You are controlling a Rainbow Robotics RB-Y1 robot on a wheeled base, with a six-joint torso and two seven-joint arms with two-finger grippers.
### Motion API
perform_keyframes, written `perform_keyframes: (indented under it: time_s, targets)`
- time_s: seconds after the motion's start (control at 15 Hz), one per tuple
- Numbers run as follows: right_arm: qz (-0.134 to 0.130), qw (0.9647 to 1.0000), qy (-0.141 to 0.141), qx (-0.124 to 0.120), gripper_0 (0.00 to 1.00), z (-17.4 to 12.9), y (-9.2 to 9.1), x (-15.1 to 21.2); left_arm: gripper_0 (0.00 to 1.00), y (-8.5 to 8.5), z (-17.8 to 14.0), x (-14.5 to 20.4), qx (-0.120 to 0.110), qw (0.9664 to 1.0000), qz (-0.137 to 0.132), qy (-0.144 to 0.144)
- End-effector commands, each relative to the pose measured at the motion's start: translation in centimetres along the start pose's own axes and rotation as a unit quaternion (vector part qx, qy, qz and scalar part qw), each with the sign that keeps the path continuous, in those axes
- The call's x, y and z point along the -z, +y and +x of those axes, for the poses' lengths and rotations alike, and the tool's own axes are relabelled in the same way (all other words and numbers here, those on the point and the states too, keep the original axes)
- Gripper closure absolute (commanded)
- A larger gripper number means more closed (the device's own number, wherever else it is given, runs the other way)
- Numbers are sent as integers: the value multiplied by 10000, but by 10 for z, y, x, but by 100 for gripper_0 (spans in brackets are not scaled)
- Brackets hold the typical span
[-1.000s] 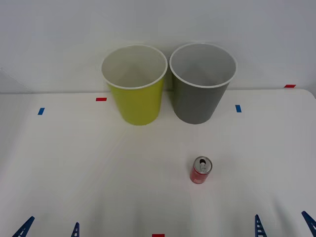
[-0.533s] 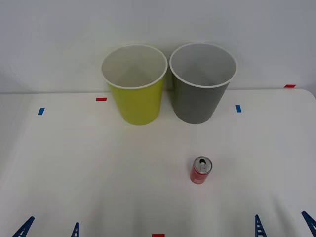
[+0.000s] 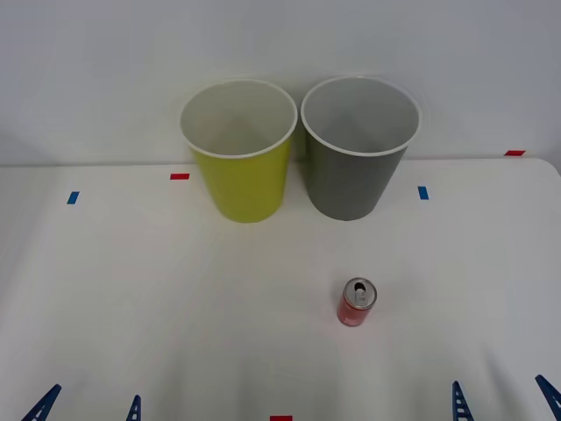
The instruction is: Put cans in the gray bin and PET bottles in the light green bin.
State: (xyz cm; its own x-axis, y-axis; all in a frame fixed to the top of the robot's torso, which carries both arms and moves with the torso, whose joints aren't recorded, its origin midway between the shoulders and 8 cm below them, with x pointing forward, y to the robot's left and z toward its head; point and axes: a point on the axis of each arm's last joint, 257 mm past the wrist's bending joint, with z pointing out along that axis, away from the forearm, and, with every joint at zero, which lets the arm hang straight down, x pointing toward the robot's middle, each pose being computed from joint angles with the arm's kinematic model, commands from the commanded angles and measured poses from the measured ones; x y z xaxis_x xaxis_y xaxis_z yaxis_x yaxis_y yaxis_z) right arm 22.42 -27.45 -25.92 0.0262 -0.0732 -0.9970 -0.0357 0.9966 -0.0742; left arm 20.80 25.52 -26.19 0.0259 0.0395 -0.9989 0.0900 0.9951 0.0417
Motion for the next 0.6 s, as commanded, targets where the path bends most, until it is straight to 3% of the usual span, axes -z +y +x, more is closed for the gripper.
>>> perform_keyframes:
  time_s: [0.07, 0.6]
  targets:
    - [0, 10000, 0, 0, 0, 0, 0, 0, 0, 0, 0, 0, 0, 10000, 0, 0]
    - [0, 10000, 0, 0, 0, 0, 0, 0, 0, 0, 0, 0, 0, 10000, 0, 0]
